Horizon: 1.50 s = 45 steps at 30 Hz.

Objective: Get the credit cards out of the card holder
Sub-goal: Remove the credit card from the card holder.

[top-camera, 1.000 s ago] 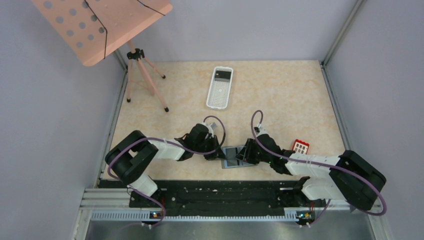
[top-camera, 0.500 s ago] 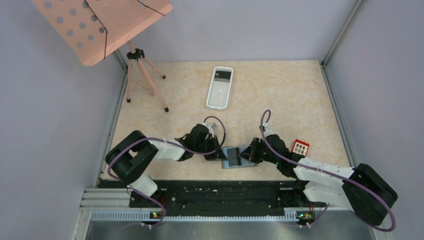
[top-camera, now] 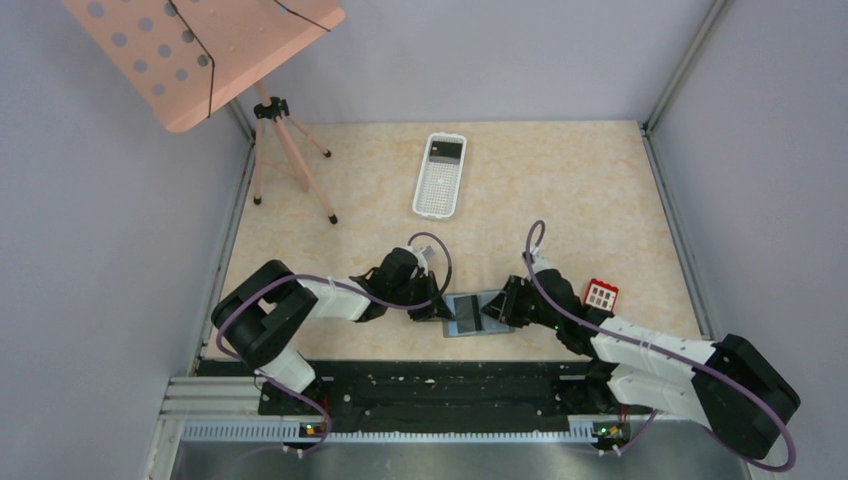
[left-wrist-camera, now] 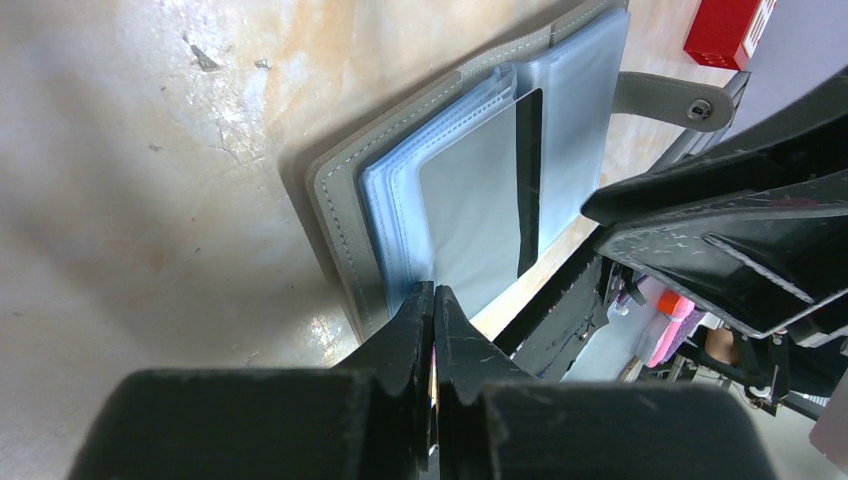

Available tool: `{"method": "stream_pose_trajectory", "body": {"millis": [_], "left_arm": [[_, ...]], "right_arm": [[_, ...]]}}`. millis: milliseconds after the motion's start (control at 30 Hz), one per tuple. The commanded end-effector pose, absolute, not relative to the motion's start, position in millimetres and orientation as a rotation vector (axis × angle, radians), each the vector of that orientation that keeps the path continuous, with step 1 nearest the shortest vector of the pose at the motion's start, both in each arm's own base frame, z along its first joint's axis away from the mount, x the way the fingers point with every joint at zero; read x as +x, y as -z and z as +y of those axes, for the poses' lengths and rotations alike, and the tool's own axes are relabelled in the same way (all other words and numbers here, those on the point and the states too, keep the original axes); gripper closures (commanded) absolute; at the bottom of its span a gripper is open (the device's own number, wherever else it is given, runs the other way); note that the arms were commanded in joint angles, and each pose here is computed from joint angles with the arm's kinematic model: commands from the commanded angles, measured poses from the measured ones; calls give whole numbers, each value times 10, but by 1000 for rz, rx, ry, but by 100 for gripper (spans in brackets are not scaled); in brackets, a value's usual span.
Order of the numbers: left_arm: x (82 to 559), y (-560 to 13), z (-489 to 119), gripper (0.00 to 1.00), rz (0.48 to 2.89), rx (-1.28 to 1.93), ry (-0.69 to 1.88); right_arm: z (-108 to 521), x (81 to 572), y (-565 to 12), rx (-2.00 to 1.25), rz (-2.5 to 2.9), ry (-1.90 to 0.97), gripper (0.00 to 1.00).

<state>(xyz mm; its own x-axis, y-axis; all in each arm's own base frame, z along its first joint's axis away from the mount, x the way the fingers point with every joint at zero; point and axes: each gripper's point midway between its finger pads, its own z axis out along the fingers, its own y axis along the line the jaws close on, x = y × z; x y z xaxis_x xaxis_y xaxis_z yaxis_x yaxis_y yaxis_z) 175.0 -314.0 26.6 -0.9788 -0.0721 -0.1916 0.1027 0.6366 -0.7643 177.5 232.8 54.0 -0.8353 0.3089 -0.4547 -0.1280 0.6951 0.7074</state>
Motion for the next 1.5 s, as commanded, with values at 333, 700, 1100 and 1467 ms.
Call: {"method": "stream_pose_trajectory", "body": {"millis": [333,700,1100,1467], "left_arm": [[1693,-103,-3063,96,2704,35,1190],[1698,-105,-3088,96,2706,42,1201],[1667,-83,-3069,97,2718,50,1198],[1628,1,-2989,97,2747,51,1147]], "right_arm": [[2512,1900,-470,91,2363,-1069,73],[2533,1857,-460,85,2364,-1103,73],[2482,1821,-467,96,2338,-1113,100],[2297,1848,-520,119,2348,-1006,100]]}}
